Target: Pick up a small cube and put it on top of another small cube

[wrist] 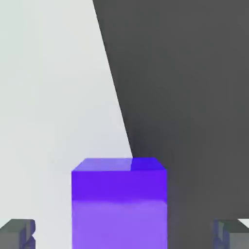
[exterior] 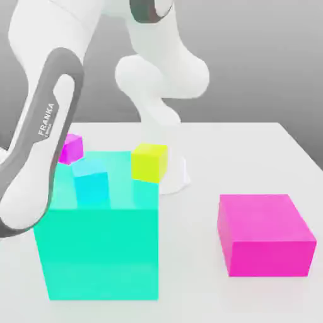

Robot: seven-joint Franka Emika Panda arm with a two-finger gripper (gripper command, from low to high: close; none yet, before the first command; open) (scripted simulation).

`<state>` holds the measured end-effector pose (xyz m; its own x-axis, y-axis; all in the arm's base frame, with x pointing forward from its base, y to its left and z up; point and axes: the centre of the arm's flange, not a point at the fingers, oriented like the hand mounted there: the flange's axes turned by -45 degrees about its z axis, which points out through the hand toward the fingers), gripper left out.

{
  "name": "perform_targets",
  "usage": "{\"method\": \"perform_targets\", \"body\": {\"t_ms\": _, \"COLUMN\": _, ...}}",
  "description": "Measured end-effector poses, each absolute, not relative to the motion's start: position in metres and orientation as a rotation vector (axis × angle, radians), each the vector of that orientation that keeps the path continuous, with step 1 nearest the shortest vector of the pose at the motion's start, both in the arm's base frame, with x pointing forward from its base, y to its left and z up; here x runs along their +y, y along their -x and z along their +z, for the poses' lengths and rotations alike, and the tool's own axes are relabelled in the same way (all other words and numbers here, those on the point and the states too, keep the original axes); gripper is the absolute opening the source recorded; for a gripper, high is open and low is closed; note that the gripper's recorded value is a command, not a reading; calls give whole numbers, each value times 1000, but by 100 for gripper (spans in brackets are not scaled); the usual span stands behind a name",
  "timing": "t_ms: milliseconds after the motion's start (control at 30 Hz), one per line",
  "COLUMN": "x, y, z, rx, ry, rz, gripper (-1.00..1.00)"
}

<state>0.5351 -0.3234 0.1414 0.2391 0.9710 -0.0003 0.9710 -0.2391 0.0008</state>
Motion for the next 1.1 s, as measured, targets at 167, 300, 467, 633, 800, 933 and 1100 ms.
{"method": "perform_targets", "body": {"t_ms": 167, "x": -323, "y": -535, "z": 141, "rx": 1939, "ry": -2474, "rz": -2, "gripper": -100}}
{"method": "perform_targets", "body": {"t_ms": 300, "x": -324, "y": -535, "z": 166, "rx": 1941, "ry": -2472, "rz": -2, "gripper": -100}}
{"method": "perform_targets", "body": {"t_ms": 467, "x": -299, "y": -536, "z": 241, "rx": 1869, "ry": -2523, "rz": -6, "gripper": -100}}
{"method": "perform_targets", "body": {"t_ms": 633, "x": -259, "y": -529, "z": 306, "rx": 1745, "ry": -2607, "rz": -8, "gripper": -100}}
{"method": "perform_targets", "body": {"t_ms": 800, "x": -219, "y": -511, "z": 363, "rx": 1616, "ry": -2688, "rz": -7, "gripper": -100}}
{"method": "perform_targets", "body": {"t_ms": 933, "x": -188, "y": -490, "z": 401, "rx": 1512, "ry": -2749, "rz": -5, "gripper": -100}}
{"method": "perform_targets", "body": {"t_ms": 1100, "x": -159, "y": -455, "z": 440, "rx": 1365, "ry": -2828, "rz": -2, "gripper": -100}}
